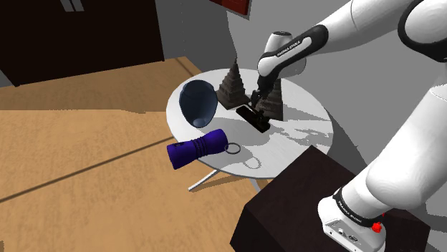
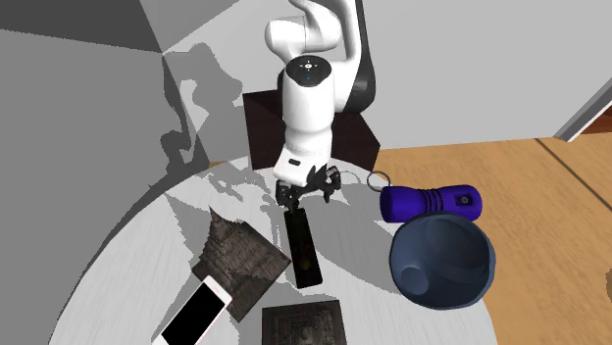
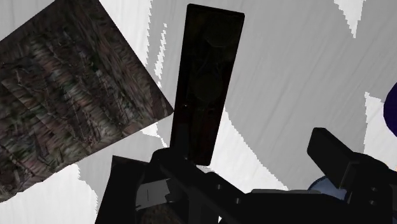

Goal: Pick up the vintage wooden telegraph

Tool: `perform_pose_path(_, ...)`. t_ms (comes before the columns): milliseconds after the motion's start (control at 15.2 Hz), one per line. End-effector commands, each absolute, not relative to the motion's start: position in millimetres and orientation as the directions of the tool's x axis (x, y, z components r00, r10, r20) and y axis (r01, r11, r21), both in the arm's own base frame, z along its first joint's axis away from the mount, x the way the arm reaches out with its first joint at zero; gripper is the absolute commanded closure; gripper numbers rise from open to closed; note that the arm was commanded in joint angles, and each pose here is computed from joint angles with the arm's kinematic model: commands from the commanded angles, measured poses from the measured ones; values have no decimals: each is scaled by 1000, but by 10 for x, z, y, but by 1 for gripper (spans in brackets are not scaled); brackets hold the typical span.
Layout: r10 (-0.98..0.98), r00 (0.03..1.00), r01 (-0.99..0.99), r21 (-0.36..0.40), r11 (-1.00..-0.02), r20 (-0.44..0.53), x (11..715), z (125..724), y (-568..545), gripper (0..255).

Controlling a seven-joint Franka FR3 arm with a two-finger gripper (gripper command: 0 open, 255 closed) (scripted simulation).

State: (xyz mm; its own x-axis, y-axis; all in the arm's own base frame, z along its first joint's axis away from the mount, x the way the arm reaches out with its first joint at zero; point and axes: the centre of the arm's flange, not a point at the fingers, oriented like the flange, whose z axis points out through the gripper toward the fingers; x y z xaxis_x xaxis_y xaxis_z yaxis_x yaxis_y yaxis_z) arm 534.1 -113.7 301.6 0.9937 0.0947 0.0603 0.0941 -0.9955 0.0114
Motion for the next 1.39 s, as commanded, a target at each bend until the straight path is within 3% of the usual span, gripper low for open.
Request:
perform_pose_path(0, 89, 995, 88, 17, -996, 56, 5462, 2806, -1213, 0)
perform_pose_path(858, 77, 996, 76, 26, -997, 46, 5683, 2025, -1400, 0)
perform_pose_path(924, 77, 996, 76, 26, -997, 46, 5681, 2022, -1394, 255)
perform_pose_path(1320, 77, 996, 76, 26, -997, 46, 5677, 2027, -1396, 255)
